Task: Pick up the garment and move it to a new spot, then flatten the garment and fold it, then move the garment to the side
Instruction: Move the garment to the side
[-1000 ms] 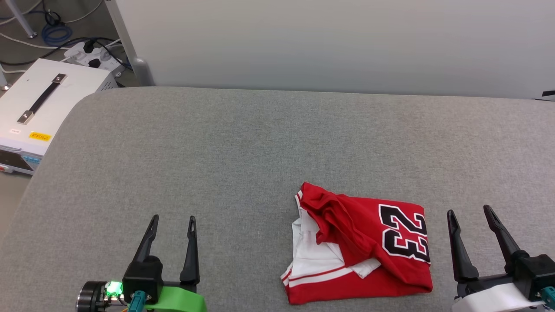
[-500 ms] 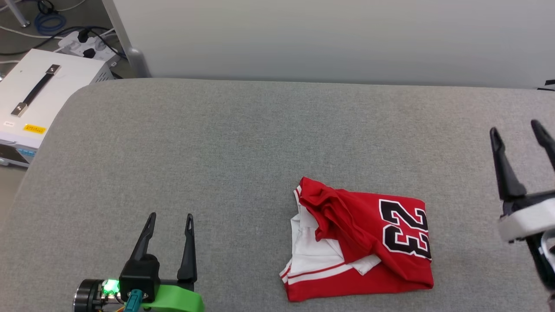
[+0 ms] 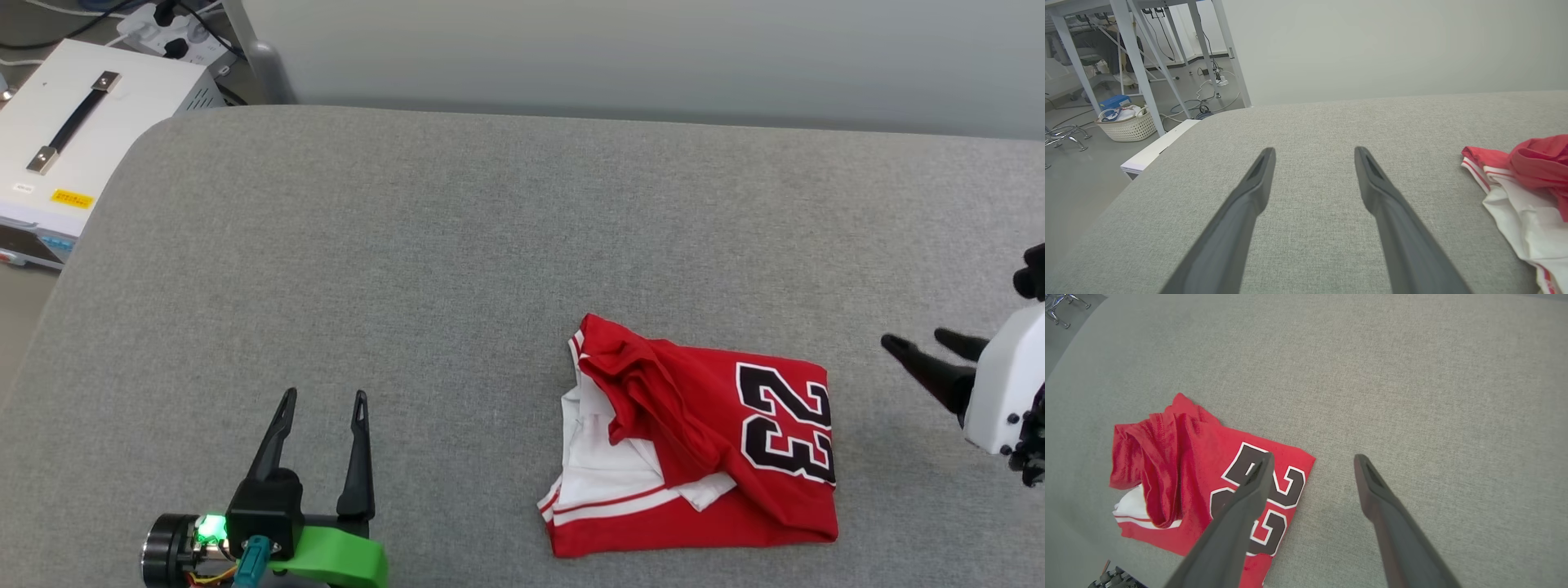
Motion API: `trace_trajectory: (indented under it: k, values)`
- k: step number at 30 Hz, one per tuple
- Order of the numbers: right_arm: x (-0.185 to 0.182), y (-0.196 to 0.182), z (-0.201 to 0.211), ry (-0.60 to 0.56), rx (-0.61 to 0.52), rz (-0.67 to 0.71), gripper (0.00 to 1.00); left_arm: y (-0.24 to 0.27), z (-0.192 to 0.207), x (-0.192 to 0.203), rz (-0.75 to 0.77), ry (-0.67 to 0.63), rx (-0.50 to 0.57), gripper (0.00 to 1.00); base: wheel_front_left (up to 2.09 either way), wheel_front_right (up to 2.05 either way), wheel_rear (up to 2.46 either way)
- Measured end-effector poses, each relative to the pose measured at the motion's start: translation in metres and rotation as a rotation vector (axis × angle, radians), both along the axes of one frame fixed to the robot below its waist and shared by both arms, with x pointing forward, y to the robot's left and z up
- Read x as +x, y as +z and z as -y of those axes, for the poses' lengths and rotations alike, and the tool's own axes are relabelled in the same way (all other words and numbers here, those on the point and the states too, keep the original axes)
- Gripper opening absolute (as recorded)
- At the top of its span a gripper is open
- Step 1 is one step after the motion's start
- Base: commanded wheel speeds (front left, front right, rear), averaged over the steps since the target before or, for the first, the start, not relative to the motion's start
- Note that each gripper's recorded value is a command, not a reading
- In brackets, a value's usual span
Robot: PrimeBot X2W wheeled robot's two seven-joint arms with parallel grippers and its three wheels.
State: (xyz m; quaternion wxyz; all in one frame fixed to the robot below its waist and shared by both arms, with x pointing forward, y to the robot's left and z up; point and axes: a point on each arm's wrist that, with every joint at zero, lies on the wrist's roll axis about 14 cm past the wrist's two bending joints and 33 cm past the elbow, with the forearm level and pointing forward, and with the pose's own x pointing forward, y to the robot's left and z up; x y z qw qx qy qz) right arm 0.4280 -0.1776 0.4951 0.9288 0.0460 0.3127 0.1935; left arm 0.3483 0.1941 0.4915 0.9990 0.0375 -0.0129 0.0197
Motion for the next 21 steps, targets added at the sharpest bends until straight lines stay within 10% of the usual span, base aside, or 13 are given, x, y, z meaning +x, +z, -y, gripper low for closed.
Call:
trace_trajectory:
  k: [21]
  values:
    - [-0.034, -0.120, -0.055, 0.126, 0.078, -0.428, 1.00, -0.015, -0.004, 0.024, -0.042, 0.009, -0.003, 1.00, 0.00, 0.00, 0.00]
